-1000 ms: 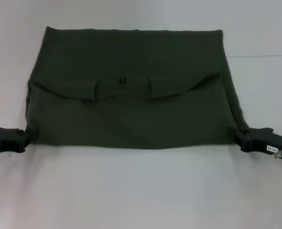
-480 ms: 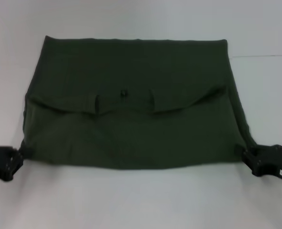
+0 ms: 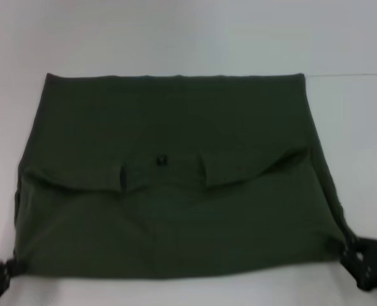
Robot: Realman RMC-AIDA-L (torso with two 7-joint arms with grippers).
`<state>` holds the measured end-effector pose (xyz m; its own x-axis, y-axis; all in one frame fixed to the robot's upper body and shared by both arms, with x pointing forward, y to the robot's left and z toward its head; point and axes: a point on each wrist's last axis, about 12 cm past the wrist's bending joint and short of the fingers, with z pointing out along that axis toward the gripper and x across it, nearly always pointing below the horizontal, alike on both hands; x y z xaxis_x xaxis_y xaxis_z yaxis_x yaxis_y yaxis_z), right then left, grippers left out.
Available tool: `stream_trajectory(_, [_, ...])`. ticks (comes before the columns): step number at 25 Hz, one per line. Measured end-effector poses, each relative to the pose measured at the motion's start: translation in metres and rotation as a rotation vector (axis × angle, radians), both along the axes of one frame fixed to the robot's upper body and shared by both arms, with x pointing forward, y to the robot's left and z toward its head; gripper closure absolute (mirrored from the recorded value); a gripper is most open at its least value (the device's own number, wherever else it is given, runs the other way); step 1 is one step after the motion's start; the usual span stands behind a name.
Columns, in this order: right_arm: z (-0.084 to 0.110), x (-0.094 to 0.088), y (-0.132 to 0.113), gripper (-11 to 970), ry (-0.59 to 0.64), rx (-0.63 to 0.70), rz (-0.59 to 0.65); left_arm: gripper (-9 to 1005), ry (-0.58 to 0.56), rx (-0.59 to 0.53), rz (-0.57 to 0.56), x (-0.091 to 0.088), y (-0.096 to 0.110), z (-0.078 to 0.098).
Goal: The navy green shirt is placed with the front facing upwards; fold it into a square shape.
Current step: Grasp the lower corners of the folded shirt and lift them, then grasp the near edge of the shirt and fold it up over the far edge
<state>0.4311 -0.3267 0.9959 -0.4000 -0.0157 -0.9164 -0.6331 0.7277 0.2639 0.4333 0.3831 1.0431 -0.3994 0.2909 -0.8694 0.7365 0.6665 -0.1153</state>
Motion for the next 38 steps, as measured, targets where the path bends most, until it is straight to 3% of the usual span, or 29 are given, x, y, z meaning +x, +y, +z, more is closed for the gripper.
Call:
stream_trajectory(9, [-0.008, -0.065, -0.010, 909, -0.053, -0.014, 0.017, 985, -0.083, -0.001, -0.047, -0.046, 0.006, 0.002])
stream_trajectory(14, [-0.008, -0.085, -0.010, 910, -0.062, -0.003, 0.016, 985, -0.121, 0.001, -0.105, -0.066, 0.009, 0.009])
stream_trajectory(20, [-0.003, -0.087, -0.009, 910, -0.085, 0.033, 0.028, 984, -0.101, 0.009, -0.136, -0.070, 0.009, 0.010])
stream_trajectory(24, [0.004, -0.083, -0.012, 910, -0.105, 0.075, 0.016, 984, -0.103, -0.001, -0.086, -0.062, 0.013, 0.012])
stream_trajectory(31, [0.000, -0.078, -0.016, 910, -0.038, 0.069, -0.002, 984, -0.114, -0.033, -0.018, -0.053, 0.016, 0.013])
stream_trajectory(38, [0.010, -0.068, -0.027, 910, 0.018, 0.138, -0.024, 984, -0.129, -0.082, 0.043, -0.048, 0.019, 0.018])
